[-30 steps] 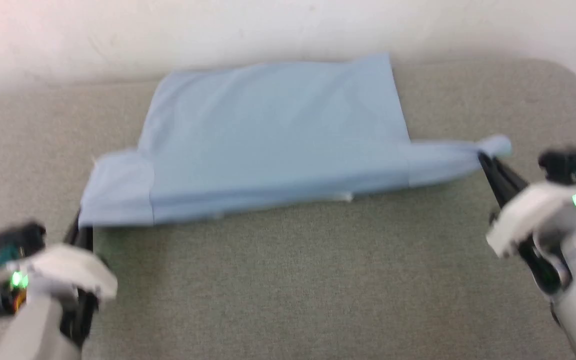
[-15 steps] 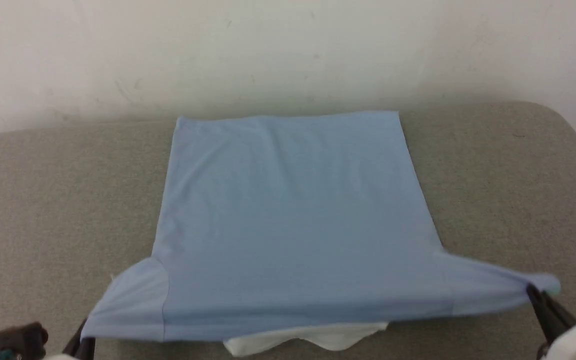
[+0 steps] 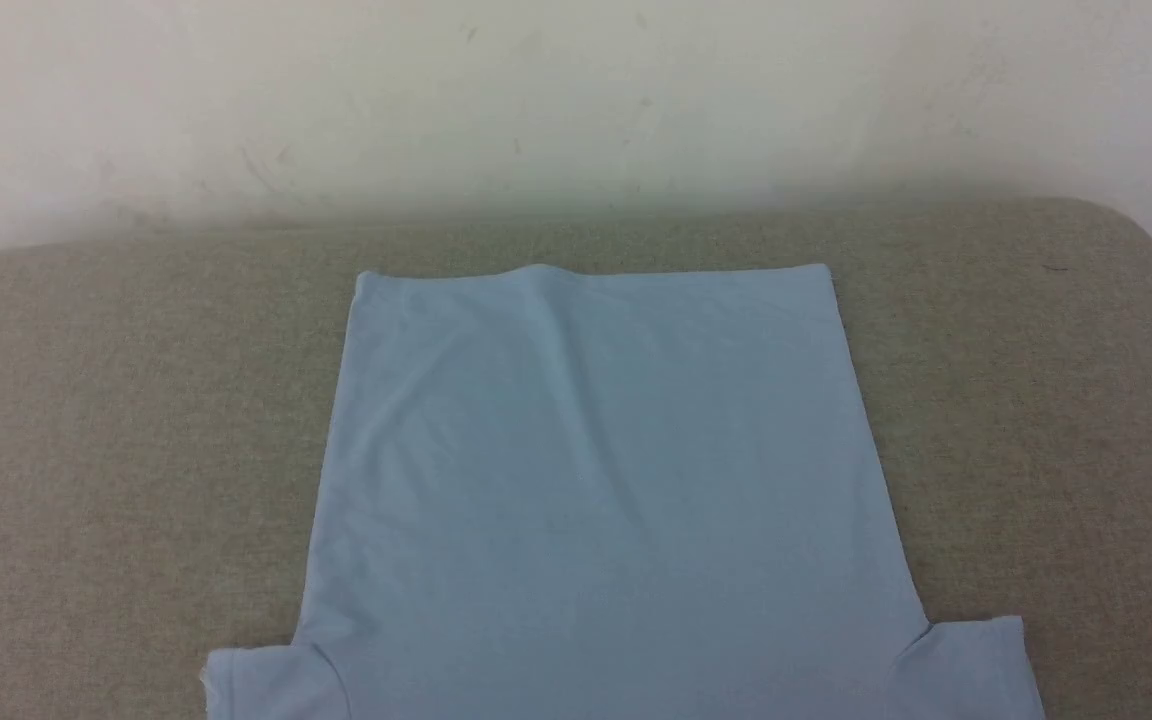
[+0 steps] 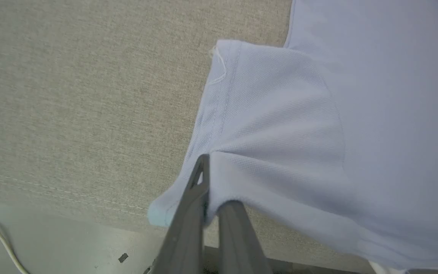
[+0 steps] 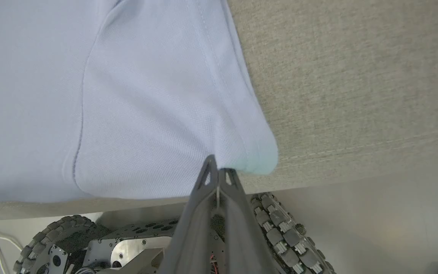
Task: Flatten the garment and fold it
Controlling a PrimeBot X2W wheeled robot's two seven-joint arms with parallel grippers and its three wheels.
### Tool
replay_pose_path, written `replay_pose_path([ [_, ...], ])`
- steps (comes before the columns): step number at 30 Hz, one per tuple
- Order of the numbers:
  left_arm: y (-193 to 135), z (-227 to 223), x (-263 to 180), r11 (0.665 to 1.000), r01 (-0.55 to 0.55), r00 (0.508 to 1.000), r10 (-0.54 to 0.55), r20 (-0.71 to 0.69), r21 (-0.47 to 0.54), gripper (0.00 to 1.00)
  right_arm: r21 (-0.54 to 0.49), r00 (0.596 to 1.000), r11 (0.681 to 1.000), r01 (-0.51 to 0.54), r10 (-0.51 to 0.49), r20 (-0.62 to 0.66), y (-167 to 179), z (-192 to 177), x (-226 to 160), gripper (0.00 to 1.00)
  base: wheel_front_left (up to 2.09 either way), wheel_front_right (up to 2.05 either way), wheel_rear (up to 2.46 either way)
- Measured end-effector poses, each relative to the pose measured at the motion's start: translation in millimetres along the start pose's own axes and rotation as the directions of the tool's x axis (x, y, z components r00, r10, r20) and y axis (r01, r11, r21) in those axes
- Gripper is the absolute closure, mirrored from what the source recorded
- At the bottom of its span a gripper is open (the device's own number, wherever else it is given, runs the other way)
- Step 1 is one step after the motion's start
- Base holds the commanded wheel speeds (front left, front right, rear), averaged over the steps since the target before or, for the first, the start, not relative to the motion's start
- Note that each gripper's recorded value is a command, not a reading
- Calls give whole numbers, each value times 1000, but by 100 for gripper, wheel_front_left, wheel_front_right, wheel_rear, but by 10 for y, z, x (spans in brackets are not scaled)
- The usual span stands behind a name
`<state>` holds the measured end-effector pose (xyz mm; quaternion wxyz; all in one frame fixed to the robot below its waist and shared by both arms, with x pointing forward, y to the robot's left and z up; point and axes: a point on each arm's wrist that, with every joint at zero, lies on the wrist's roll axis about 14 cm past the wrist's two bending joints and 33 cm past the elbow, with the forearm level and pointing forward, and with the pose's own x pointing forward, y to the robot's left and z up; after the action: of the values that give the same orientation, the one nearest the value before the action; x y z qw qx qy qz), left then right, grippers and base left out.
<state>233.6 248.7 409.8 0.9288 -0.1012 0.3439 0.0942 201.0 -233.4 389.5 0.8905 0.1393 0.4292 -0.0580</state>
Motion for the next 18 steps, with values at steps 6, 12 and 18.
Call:
replay_pose_path([
  [6, -124, -100, 19, 999, 33, 999, -33, -9, -37, 100, -41, 987, 999, -30, 36, 155, 136, 448, 11, 0, 0, 0, 0],
  [12, -203, -4, 38, 996, 44, 998, -41, 46, -73, 100, -58, 866, 998, -17, 43, 497, 175, 1563, 73, 0, 0, 0, 0],
  [18, -377, 305, 129, 992, 92, 986, -78, 149, -89, 100, -66, 807, 995, -75, 99, 582, 430, 2293, 609, 0, 0, 0, 0],
])
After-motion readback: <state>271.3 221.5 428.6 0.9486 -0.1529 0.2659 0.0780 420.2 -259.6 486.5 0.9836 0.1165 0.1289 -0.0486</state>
